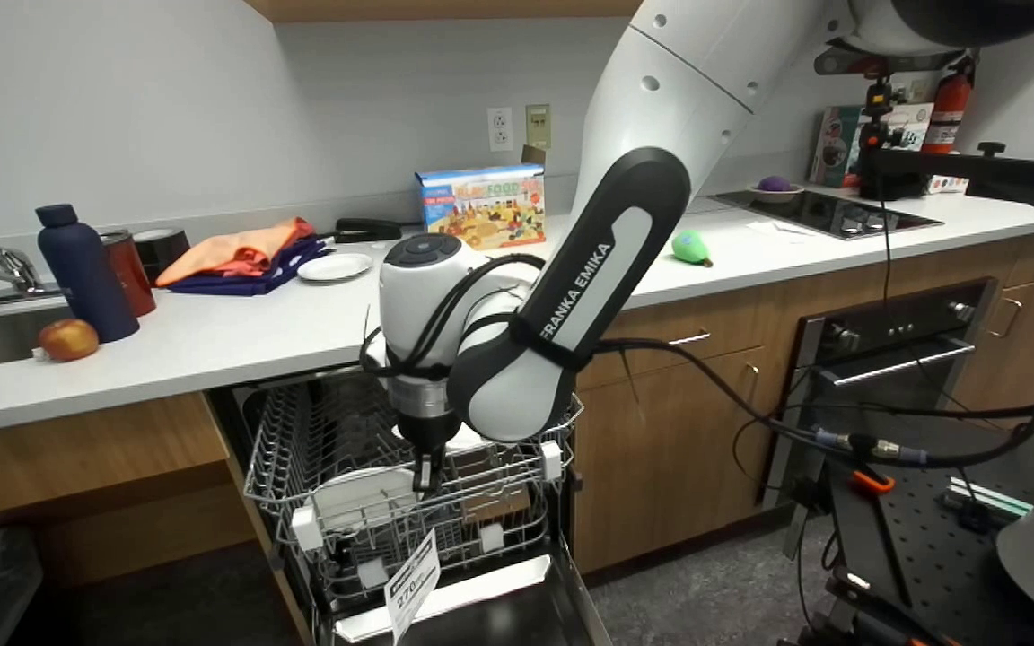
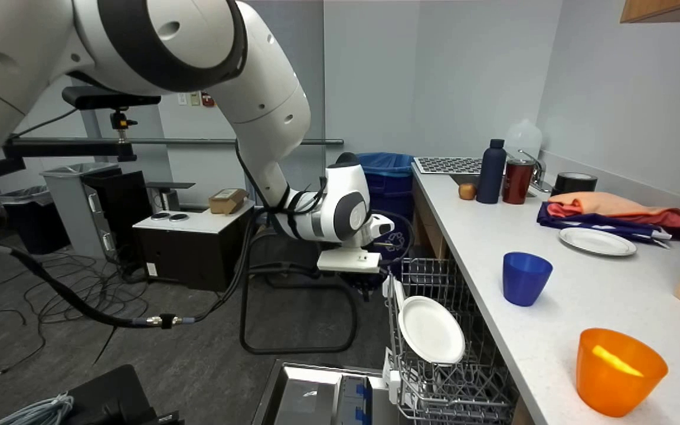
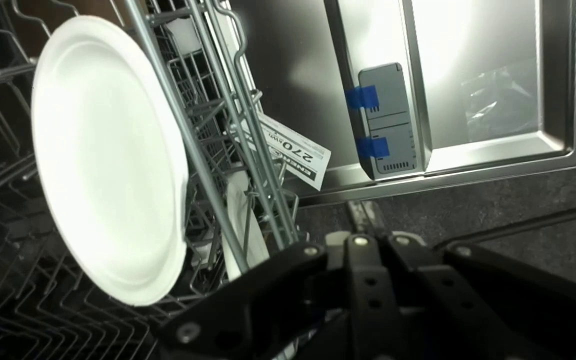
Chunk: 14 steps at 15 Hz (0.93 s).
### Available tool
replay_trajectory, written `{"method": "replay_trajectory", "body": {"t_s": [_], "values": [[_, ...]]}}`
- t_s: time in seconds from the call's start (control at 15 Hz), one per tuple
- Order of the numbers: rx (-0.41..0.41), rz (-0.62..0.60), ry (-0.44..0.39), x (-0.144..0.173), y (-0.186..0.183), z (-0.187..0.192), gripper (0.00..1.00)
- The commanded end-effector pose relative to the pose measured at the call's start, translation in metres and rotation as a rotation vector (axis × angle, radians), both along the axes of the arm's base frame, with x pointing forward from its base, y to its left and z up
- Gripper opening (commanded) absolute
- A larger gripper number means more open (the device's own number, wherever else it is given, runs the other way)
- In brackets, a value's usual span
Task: Close the top drawer of the dishwasher
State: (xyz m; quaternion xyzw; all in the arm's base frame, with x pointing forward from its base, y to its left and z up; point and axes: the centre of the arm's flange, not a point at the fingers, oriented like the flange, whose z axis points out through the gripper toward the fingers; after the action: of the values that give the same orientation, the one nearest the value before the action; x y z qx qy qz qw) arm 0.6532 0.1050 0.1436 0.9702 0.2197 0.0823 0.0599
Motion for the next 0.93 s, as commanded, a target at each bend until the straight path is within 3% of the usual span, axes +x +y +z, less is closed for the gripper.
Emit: {"method": "replay_trajectory", "body": {"t_s": [0.0,0.4,0.87], "values": [[-0.039,-0.014,0.03,0.009,-0.01,-0.023,0.0],[-0.094,-0.031,0.048,0.015,-0.04,-0.046,0.0],[-0.16,-0.067,0.0,0.033,-0.08,-0.037,0.0]]}}
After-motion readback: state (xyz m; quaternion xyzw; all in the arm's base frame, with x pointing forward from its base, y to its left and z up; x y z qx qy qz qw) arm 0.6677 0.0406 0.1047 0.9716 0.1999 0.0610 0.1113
